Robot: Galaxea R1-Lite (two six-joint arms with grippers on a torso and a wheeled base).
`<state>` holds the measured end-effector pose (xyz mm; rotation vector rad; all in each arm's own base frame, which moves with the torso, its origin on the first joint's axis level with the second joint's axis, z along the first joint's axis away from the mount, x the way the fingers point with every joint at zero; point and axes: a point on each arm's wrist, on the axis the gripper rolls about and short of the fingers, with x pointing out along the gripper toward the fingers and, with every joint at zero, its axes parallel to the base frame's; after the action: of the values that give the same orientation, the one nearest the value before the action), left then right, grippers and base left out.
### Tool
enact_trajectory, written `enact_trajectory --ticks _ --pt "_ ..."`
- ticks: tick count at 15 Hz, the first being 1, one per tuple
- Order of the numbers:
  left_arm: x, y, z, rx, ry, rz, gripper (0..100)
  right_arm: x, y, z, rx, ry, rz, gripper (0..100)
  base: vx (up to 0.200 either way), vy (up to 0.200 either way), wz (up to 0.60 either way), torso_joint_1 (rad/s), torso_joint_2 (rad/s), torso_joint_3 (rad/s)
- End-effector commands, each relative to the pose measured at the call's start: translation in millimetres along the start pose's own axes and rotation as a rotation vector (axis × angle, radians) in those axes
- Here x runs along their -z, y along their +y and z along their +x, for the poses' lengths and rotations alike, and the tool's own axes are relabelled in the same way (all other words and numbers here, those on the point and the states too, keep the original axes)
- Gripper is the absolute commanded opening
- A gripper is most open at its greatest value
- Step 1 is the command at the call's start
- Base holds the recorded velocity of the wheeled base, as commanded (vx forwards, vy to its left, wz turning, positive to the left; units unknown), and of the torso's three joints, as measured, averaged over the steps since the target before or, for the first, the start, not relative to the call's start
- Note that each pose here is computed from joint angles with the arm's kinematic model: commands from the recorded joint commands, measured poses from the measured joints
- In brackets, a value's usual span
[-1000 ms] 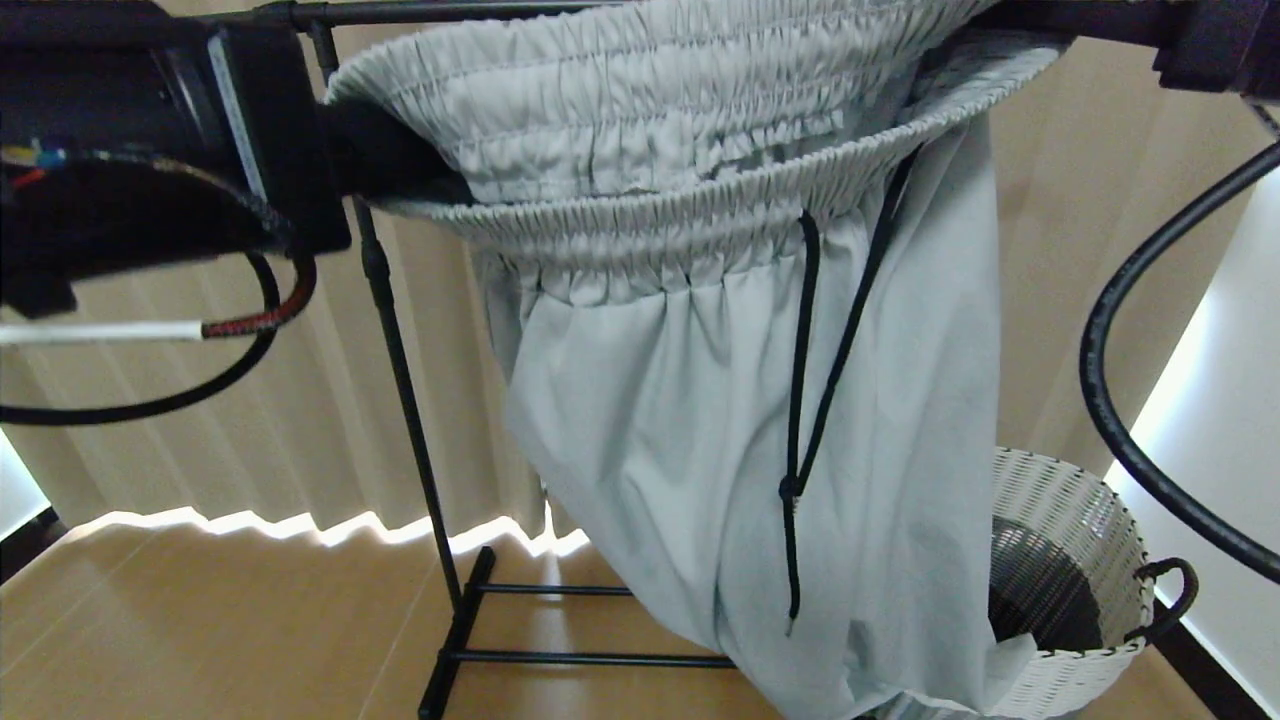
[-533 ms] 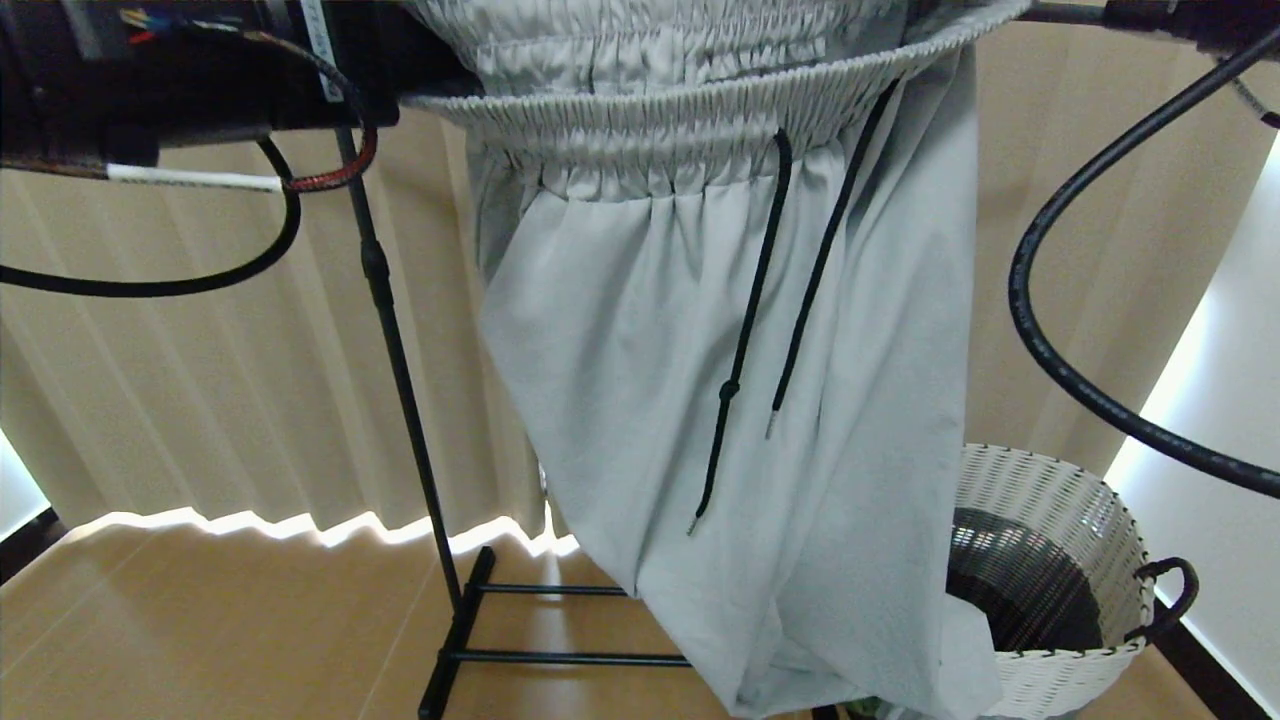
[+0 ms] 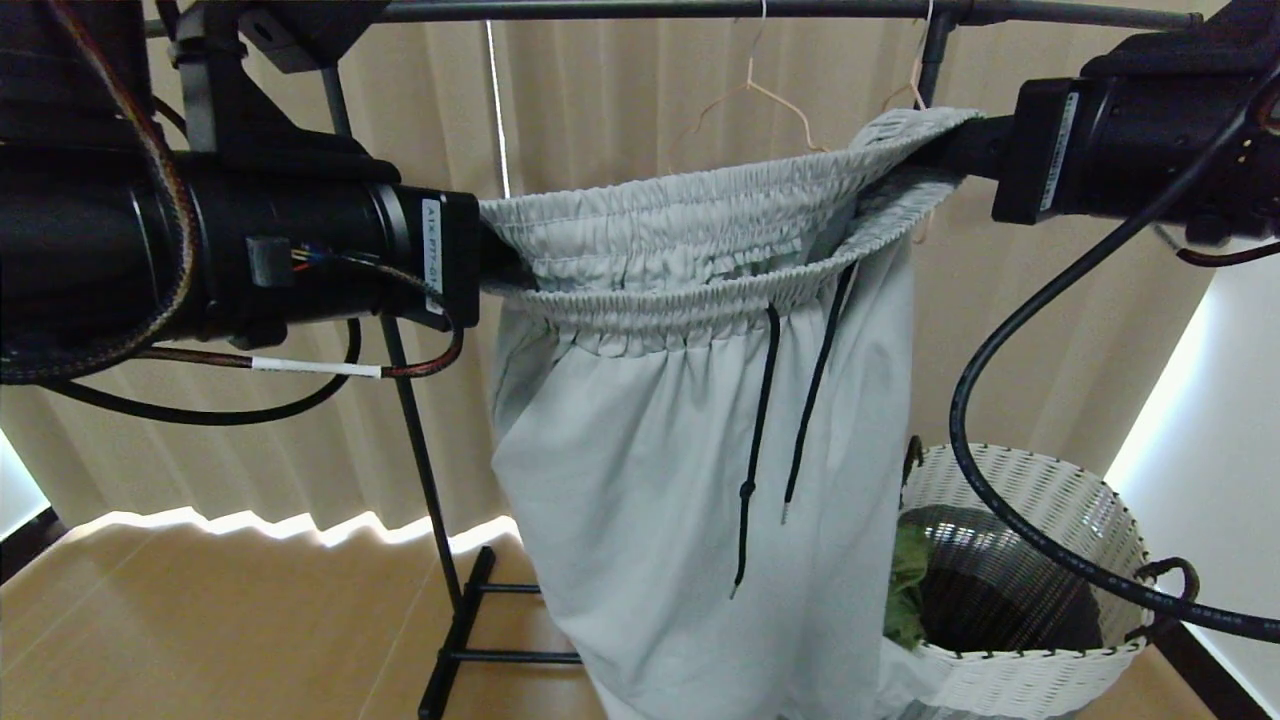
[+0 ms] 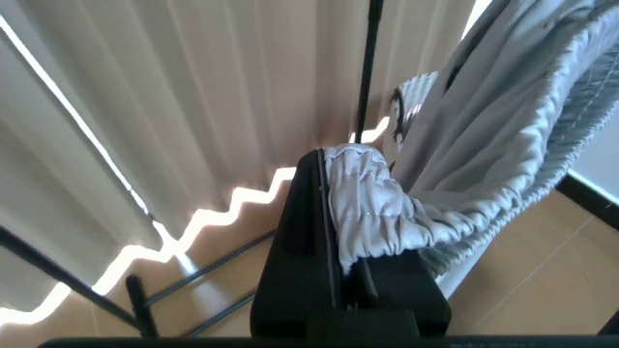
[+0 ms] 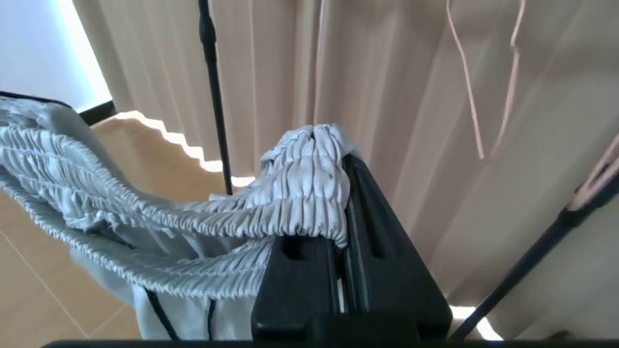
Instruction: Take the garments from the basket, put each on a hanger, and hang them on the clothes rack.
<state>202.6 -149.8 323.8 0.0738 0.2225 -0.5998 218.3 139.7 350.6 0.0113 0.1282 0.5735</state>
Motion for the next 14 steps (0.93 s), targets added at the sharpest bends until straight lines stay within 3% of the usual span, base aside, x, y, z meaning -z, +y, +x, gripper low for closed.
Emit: enact_trajectory --ticks 1,3,5,10,14 --pt "0 -0.7 1 0.001 0.001 0.003 0 4.6 0.0 -2 -0.001 0.002 0.000 0 0.000 0.000 0.00 0.000 0.00 0.000" --pt "-2 -0.6 1 0.001 -0.009 0.021 0 7.4 -0.2 -1 0.000 -0.003 0.000 0 0.000 0.000 0.00 0.000 0.00 0.000" --pt "-3 -0.6 0 -0.001 -0.016 0.079 0 9.4 -0.5 -2 0.011 0.003 0.000 0 0.000 0.000 0.00 0.000 0.00 0.000" --pt "-3 -10.0 2 0.035 -0.027 0.090 0 9.7 -0.6 -15 0.018 -0.007 0.000 0 0.000 0.000 0.00 0.000 0.00 0.000" --pt "-12 -17.2 1 0.060 -0.072 0.105 0 7.4 -11.5 -33 0.066 -0.032 0.004 0 0.000 0.000 0.00 0.000 0.00 0.000"
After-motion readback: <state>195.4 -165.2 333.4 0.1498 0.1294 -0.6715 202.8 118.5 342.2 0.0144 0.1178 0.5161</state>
